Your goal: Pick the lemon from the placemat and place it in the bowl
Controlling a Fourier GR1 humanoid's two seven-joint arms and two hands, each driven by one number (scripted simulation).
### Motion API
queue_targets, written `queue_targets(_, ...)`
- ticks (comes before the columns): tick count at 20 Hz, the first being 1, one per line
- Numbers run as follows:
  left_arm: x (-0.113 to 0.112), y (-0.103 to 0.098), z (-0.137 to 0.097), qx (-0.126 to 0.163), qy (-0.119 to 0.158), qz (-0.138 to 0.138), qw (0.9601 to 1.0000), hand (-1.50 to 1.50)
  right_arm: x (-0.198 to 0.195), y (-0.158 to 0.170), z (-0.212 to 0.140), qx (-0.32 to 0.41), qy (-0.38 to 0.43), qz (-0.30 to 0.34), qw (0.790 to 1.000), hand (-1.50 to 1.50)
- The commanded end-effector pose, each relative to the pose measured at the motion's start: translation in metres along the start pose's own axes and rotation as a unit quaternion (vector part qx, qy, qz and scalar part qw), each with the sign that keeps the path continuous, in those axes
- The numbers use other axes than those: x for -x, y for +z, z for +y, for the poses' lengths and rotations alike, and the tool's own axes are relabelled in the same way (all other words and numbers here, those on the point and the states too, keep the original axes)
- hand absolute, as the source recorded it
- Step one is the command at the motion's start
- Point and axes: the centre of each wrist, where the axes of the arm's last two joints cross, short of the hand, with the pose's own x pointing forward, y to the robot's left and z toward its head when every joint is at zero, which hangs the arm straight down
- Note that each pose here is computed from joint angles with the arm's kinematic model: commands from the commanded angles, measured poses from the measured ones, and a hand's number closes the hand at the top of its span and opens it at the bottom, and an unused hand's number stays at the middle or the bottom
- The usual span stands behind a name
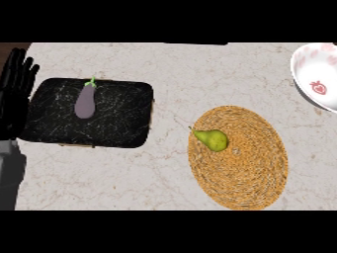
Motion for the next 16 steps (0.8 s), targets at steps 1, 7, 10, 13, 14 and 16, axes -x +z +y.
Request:
queue_targets(1,0.005,0.0,0.006,0.001,0.011,0.004,0.9999,0.0,0.0,-0.016,0.039,0.002,0.044,0.025,0.999,1.5)
queue_targets(7,-0.005,0.003,0.003,0.006,0.01,-0.004,0.9999,0.0,0.017,-0.011,0.074,-0.005,-0.046,0.109,0.993,-1.5)
queue_targets(10,-0.017,0.003,-0.004,0.01,-0.002,-0.01,0.9999,0.0,0.009,-0.023,0.089,-0.01,-0.1,0.093,0.991,-1.5)
queue_targets(13,-0.013,-0.004,0.001,0.002,0.006,0.004,1.0,0.0,0.016,-0.019,0.105,0.028,-0.178,0.052,0.982,-1.5)
queue_targets(14,-0.005,0.002,0.004,0.003,0.0,-0.001,1.0,0.0,0.015,-0.019,0.099,0.044,-0.193,0.043,0.979,-1.5)
queue_targets(16,-0.008,0.007,0.001,-0.005,0.008,-0.01,0.9999,0.0,0.021,-0.013,0.098,0.09,-0.213,0.027,0.973,-1.5)
